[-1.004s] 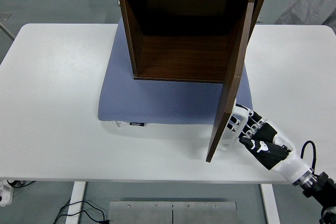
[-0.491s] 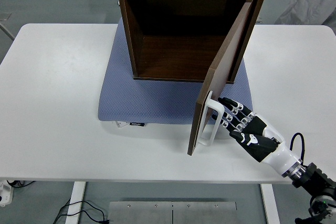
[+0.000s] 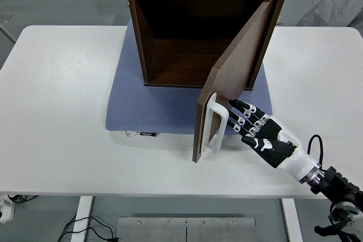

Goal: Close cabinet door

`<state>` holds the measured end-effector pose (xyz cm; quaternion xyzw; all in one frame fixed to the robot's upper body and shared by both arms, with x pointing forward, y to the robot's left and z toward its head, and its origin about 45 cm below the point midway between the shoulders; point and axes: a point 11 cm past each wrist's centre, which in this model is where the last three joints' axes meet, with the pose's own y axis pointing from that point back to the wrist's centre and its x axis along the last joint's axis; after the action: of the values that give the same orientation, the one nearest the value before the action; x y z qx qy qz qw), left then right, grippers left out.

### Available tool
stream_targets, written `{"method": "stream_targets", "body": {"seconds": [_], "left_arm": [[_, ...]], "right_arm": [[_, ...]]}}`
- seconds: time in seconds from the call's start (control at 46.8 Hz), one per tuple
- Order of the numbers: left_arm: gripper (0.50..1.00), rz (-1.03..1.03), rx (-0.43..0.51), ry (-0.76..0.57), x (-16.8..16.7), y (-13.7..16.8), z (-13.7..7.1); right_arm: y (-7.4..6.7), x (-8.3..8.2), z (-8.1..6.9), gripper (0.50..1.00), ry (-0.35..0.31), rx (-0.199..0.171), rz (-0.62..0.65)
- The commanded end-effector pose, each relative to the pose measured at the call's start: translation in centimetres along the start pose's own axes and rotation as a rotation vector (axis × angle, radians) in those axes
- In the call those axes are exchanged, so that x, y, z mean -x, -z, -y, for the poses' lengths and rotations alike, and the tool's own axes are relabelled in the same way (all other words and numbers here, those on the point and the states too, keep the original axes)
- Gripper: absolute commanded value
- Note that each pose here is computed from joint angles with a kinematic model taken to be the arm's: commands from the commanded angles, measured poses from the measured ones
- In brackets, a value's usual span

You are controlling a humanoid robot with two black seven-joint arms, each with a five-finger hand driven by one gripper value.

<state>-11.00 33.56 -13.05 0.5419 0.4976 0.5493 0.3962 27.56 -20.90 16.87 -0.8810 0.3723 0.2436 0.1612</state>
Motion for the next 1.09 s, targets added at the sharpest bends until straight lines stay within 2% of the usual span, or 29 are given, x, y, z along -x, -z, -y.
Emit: {"method": "stream_targets", "body": {"seconds": [0.0,0.235,0.342,0.534,0.748,1.068], "left_arm": [[1.000,0.000,0.000,0.000,0.0,0.0,0.0],[1.000,0.000,0.000,0.000,0.0,0.0,0.0],[1.000,0.001,0.000,0.000,0.0,0.0,0.0],[1.000,0.000,0.000,0.001,0.0,0.0,0.0],[1.000,0.000,0.000,0.001,0.0,0.0,0.0],[1.000,0.000,0.000,0.001,0.0,0.0,0.0]], "right_arm": [[0.2,-0.2,0.4,1.000,0.004,0.001,-0.008],[0.2,-0.3,1.6,1.000,0.021,0.016,-0.016],[0.5,-0.2,2.4,1.000,0.034,0.007,-0.017],[0.6,-0.1,3.6,1.000,0.054,0.016,-0.027],[1.0,-0.5,4.8,1.000,0.066,0.033,-0.047],[1.0,-0.2,6.3,1.000,0.100,0.066,-0.070]]}}
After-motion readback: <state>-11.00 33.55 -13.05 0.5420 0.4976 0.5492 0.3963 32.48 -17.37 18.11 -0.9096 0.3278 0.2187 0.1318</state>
